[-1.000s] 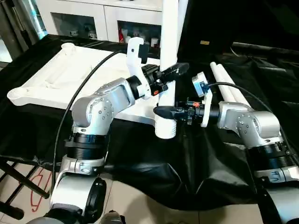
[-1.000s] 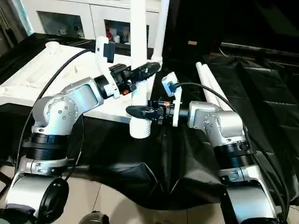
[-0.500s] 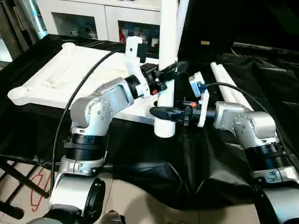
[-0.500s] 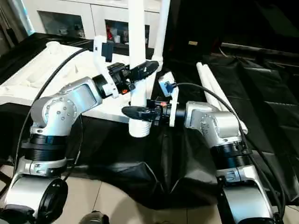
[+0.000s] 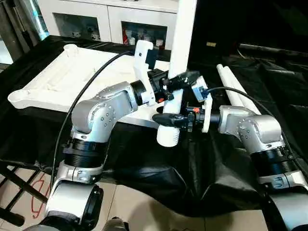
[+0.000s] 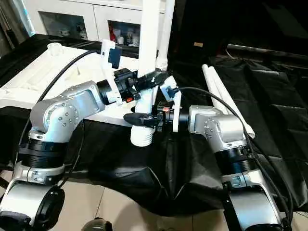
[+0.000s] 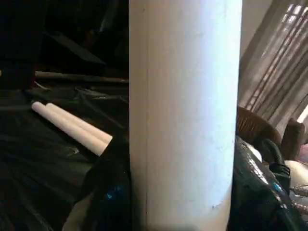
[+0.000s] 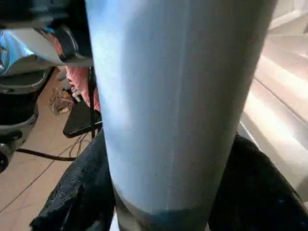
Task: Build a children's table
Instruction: Pick table leg
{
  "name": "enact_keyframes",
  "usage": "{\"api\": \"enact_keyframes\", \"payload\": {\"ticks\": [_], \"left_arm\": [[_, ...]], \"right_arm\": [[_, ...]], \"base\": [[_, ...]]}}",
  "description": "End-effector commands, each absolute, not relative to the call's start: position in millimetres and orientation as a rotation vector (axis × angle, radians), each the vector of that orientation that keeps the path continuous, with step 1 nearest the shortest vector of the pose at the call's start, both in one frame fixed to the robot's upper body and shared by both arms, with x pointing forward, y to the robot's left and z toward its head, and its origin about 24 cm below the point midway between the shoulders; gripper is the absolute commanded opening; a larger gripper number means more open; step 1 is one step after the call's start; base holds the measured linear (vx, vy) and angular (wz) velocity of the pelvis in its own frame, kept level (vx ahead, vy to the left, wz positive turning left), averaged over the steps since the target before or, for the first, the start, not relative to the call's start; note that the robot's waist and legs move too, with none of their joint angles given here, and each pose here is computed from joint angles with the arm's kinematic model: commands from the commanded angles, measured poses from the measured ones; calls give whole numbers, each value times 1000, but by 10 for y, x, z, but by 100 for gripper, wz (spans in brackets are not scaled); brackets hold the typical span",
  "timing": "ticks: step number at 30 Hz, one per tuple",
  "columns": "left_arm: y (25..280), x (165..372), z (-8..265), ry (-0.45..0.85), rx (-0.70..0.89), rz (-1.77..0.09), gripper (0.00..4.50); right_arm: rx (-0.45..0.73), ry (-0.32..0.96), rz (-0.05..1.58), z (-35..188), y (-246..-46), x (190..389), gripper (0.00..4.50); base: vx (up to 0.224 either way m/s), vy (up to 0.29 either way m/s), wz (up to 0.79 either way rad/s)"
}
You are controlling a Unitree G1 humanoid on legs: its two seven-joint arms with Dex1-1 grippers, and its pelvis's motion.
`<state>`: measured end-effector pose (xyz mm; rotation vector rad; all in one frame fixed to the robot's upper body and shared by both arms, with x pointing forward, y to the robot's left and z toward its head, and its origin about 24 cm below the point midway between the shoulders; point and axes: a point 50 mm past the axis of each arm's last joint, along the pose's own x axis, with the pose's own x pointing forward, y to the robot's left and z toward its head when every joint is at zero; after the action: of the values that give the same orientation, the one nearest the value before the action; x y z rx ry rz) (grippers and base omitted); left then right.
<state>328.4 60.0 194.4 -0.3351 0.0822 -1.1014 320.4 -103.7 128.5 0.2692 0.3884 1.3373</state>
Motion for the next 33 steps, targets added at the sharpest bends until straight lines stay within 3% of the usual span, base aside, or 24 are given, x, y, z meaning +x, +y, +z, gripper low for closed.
{"api": "enact_keyframes", "payload": {"ticks": [1,4,6,14,23,26,31,33], "left_arm": [[562,3246,1993,62,-312,-1139,186],[563,3246,1993,63,-311,-1143,186],[565,3246,1993,63,-312,-1142,186],[561,3255,1989,63,-314,-1141,186],[561,3290,1973,50,-281,-1106,186],[564,3307,1965,50,-280,-1091,256],[615,3387,2082,-62,-375,-1022,296],[673,3428,2197,-151,-484,-986,298]], "right_arm": [[234,386,1327,1328,-1057,3235,284],[235,388,1325,1323,-1062,3238,284],[238,388,1325,1323,-1063,3238,250],[245,386,1318,1322,-1078,3247,196],[249,389,1322,1323,-1062,3238,191],[252,387,1323,1323,-1052,3232,191],[287,354,1292,1322,-1042,3235,191],[309,328,1273,1333,-1039,3244,191]], "base": [[0,0,0],[0,0,0],[0,0,0],[0,0,0],[0,0,0],[0,0,0],[0,0,0],[0,0,0]]}}
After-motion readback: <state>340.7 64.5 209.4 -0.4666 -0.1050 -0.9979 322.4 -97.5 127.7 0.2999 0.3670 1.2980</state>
